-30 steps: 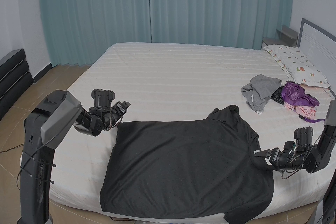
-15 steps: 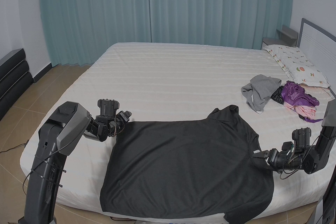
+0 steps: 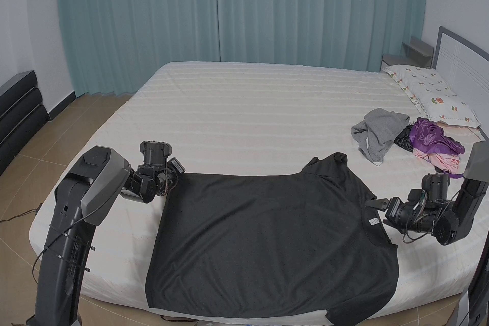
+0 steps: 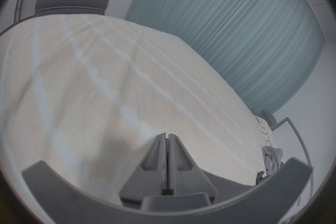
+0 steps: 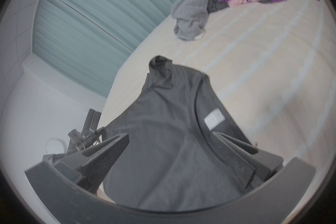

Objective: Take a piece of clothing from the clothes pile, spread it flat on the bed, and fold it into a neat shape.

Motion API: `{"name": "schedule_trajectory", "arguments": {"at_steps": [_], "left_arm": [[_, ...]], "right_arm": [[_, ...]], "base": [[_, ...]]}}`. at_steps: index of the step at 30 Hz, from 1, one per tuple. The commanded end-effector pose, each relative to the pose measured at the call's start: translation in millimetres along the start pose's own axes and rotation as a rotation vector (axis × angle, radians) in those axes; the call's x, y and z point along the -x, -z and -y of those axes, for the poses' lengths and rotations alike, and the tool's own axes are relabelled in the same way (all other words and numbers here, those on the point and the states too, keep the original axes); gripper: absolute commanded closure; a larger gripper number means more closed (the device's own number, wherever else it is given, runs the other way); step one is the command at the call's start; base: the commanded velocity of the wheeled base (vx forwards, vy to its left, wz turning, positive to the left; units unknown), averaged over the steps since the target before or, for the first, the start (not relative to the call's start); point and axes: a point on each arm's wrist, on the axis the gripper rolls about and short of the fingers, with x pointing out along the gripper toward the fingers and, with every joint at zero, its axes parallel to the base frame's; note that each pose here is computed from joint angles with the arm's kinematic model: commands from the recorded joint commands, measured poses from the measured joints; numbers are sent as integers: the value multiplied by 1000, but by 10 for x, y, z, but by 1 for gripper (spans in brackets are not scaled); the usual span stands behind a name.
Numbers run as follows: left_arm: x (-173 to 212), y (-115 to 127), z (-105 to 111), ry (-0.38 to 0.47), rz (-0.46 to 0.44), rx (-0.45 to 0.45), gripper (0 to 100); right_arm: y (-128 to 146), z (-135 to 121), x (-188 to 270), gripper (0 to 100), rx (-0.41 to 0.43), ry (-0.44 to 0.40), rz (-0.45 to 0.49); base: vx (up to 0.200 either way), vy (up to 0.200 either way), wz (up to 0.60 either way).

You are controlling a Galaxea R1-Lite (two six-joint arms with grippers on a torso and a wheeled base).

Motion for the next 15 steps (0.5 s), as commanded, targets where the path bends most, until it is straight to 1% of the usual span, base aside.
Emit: {"name": "schedule_trajectory", "arguments": {"at_steps": [1, 4, 5, 6, 7, 8, 9, 10, 11, 13, 15], "left_arm": [[99, -318, 203, 42, 78, -6, 100], [140, -387, 274, 55, 97, -27, 100], [152, -403, 288, 57, 101, -30, 100], [152, -403, 288, 57, 101, -30, 100], [191, -452, 331, 68, 110, -30, 100], [195, -453, 331, 67, 109, -30, 100], [216, -475, 351, 68, 112, -34, 100], [216, -475, 351, 68, 112, -36, 100], [220, -476, 351, 65, 108, -42, 100], [215, -456, 344, 61, 102, -45, 100], [214, -447, 334, 56, 100, -44, 100]], "right_arm": [[-256, -69, -404, 0, 45, 18, 100], [-464, -116, -649, 0, 56, 39, 135], [-523, -135, -720, 0, 57, 40, 137], [-523, -135, -720, 0, 57, 40, 137], [-616, -164, -882, 0, 67, 42, 132], [-617, -165, -899, 0, 67, 42, 130], [-668, -171, -1066, 0, 84, 42, 120], [-675, -160, -1104, 0, 87, 45, 116], [-684, -145, -1235, 0, 112, 52, 102], [-697, -85, -1424, 0, 147, 79, 89], [-728, -58, -1578, 0, 175, 112, 110]], "base": [[0, 0, 0], [0, 0, 0], [0, 0, 0], [0, 0, 0], [0, 0, 0], [0, 0, 0], [0, 0, 0], [0, 0, 0], [0, 0, 0], [0, 0, 0], [0, 0, 0]]}}
